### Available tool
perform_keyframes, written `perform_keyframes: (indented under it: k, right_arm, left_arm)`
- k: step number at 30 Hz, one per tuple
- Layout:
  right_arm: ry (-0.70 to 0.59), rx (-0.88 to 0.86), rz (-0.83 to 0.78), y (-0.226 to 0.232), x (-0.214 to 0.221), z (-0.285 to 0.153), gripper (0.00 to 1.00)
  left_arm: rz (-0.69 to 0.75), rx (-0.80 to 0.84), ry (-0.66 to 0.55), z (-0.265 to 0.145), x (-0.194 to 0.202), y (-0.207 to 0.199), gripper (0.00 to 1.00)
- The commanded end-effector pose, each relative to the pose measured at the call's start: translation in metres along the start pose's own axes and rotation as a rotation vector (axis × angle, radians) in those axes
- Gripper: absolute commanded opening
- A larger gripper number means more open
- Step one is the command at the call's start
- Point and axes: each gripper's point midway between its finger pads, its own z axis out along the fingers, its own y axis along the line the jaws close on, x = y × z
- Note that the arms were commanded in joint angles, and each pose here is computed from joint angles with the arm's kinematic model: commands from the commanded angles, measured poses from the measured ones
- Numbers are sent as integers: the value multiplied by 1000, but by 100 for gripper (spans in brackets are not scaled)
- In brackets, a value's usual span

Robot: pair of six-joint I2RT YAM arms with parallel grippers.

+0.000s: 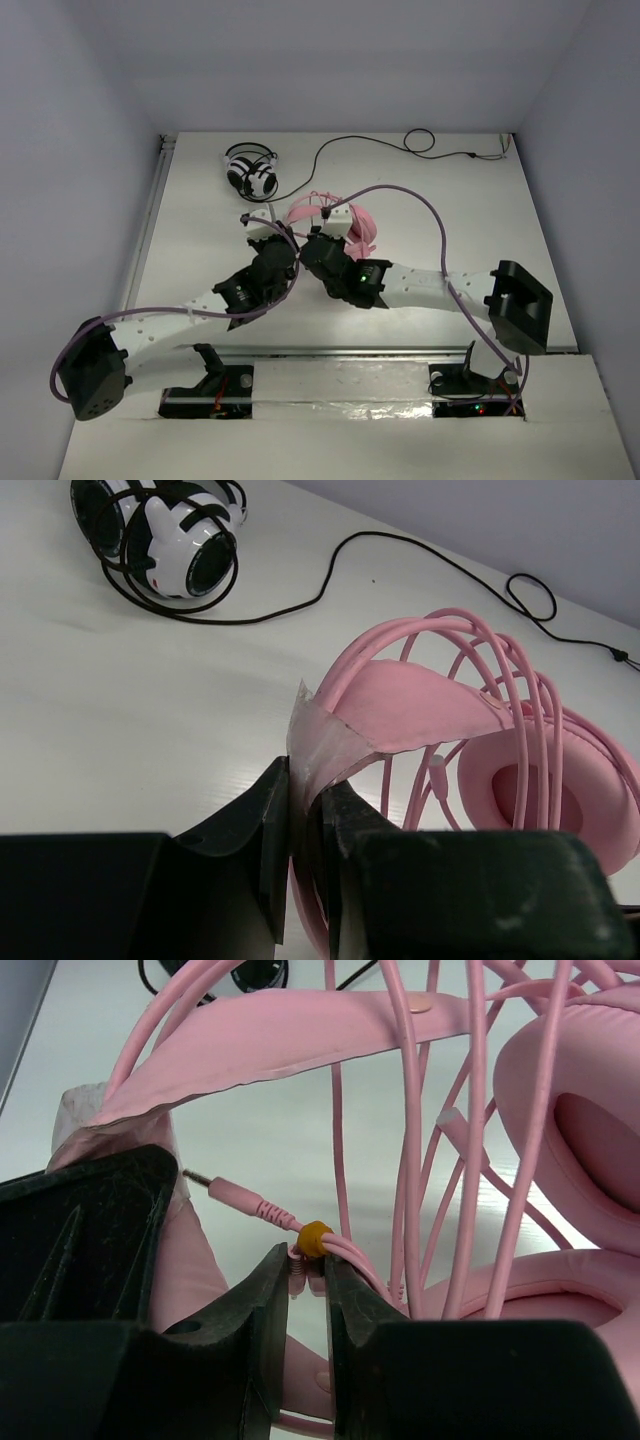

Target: Wrap the headphones

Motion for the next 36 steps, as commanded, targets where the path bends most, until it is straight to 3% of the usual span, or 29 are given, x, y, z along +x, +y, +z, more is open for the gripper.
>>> perform_keyframes:
  k: [1,4,5,14,26,30,36]
  right_arm:
    - [27,-54,7,18,-8,4,0]
    - [46,-145,64,28,-8,-7,17]
    - [53,-165,76,29,-7,-10,26]
    - [201,-303,119,31,14,-43,46]
    - [288,-319,88,26,20,-60,63]
    - [271,-343,104,26,6,-70,62]
    - [169,-441,172,22,-49,-107,58]
  left_arm:
    - [-214,167,-54,-7,-46,-59,0]
    - [-211,171,-65,-6,-50,-63,0]
    - [-209,170,-66,-5,-51,-64,0]
    - [-214,148,-27,16,-28,-60,0]
    - [-255,178,66,47,-19,-59,0]
    - [-255,170,81,55,-17,-53,0]
    - [-255,190,105,64,-17,-57,0]
